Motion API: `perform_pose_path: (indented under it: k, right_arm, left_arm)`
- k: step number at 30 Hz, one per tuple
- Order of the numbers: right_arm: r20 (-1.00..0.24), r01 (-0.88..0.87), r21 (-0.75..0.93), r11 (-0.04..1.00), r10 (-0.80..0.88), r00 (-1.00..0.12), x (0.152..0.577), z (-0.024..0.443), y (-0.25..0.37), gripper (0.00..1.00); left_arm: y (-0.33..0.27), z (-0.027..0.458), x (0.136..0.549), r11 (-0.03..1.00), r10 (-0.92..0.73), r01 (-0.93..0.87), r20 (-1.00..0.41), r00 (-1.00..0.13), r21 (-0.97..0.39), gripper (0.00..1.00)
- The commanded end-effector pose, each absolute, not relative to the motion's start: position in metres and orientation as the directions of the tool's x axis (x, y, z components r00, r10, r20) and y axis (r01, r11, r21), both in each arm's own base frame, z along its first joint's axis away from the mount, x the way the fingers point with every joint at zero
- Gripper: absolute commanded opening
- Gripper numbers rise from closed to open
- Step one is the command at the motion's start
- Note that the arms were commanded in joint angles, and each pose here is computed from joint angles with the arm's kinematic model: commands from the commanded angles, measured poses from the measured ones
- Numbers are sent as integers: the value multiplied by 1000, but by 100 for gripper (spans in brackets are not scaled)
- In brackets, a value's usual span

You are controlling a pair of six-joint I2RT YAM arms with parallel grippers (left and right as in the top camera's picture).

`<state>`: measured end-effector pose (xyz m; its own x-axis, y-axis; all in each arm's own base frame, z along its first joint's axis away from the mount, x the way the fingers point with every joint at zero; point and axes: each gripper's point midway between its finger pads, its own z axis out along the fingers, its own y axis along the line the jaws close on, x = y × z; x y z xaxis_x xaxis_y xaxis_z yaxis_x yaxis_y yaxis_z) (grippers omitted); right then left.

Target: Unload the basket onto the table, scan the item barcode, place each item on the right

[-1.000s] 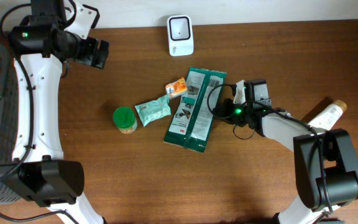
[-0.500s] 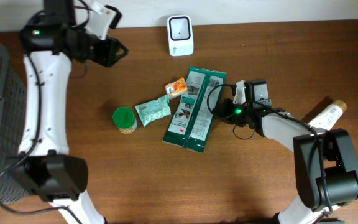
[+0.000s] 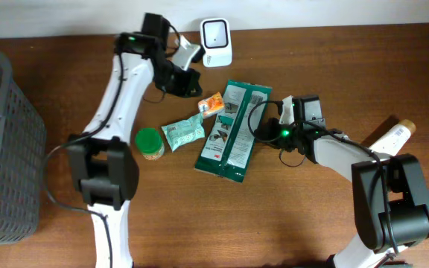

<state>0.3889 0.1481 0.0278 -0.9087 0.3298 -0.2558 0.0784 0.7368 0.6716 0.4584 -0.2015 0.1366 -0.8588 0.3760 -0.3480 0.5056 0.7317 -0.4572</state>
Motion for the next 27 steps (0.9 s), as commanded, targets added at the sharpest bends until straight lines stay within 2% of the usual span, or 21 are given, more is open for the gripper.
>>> perform_pose_path:
  k: [1,10,14,27]
  right_arm:
    - [-251,67,680,730,317,-914,388,27,150,4]
    - [-251,67,680,730,318,-915,388,27,150,4]
    - [-244,73,684,726,322,-915,387,27,151,4]
    - [-238,70,701,709,325,-915,389,27,157,4]
  left_arm:
    - [-227,106,447,726,385,466,-262,-885,-506,0]
    - [-254,53,437,740,393,411,-152,-907,-532,0]
    - [-253,32,443,815,351,365,-118,-929,-451,0]
    - [-263,-11,430,839,325,292,-7,-946,-458,0]
